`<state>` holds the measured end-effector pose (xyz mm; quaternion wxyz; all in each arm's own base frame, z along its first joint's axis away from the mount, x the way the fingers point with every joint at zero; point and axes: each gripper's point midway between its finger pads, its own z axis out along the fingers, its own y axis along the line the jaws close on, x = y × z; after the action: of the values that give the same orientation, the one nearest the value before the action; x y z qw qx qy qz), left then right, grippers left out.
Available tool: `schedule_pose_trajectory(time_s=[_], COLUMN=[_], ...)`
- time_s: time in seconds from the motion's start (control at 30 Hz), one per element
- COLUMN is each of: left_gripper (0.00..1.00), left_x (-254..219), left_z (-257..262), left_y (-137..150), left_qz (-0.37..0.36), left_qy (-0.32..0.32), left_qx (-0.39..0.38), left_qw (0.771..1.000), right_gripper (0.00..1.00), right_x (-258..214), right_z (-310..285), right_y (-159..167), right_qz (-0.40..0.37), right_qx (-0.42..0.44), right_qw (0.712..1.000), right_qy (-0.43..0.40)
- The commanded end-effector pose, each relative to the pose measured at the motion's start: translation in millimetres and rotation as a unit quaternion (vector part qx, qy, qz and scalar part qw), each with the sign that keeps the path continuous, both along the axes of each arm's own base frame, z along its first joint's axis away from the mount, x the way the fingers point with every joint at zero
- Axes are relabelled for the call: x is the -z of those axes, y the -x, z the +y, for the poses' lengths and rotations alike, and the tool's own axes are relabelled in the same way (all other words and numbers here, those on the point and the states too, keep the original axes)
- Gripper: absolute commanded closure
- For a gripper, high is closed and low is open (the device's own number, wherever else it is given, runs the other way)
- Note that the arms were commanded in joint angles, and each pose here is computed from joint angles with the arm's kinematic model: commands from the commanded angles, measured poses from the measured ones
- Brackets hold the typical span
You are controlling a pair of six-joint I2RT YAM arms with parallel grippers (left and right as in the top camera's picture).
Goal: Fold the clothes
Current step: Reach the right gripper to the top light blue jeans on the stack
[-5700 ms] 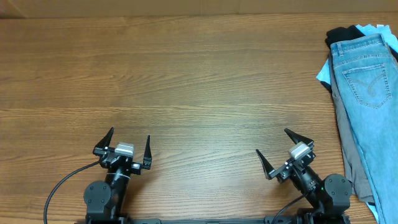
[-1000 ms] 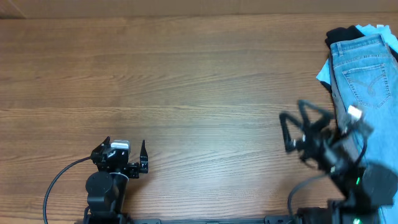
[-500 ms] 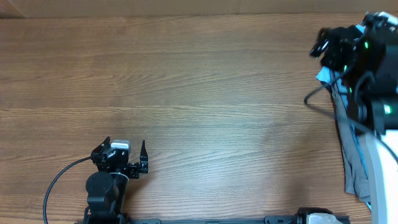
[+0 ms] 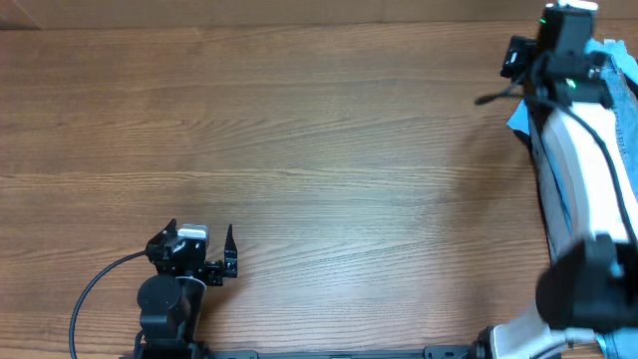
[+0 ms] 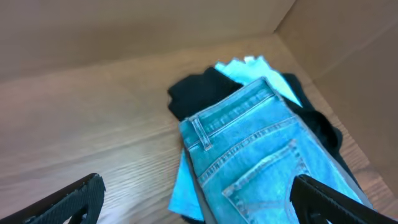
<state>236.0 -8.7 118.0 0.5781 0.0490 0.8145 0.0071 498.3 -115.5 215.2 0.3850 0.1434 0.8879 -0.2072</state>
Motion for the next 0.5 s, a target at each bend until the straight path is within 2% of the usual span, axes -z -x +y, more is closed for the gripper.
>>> schedule_pose_trajectory(time_s=[0.0,0.07,0.17,0.47], left_gripper=[0.0,0.0,0.0,0.0], left_x=[1.0,1.0,1.0,1.0], left_z=[0.7,0.7,0.7,0.7], left_y=[0.7,0.7,0.7,0.7], left_qz=[0.003,0.003,0.003,0.003], left_qy=[0.003,0.003,0.003,0.003], left_qx=[-0.004,-0.004,-0.004,-0.004], left_qw=[1.0,1.0,1.0,1.0], right_gripper=[0.0,0.0,0.0,0.0], right_x=[18.0,46.6,93.5,132.9], right_z=[-22.2,-26.0,-39.7,-83.1], right_y=[-22.7,-36.2,-39.9,-28.3], right_qz=[0.033,0.064,0.109,0.149], right_qx=[0.023,0.016,0.029,0.052], right_qw=[0.998,0.996,0.99,0.984], right_qy=[0.055,0.067,0.083,0.079])
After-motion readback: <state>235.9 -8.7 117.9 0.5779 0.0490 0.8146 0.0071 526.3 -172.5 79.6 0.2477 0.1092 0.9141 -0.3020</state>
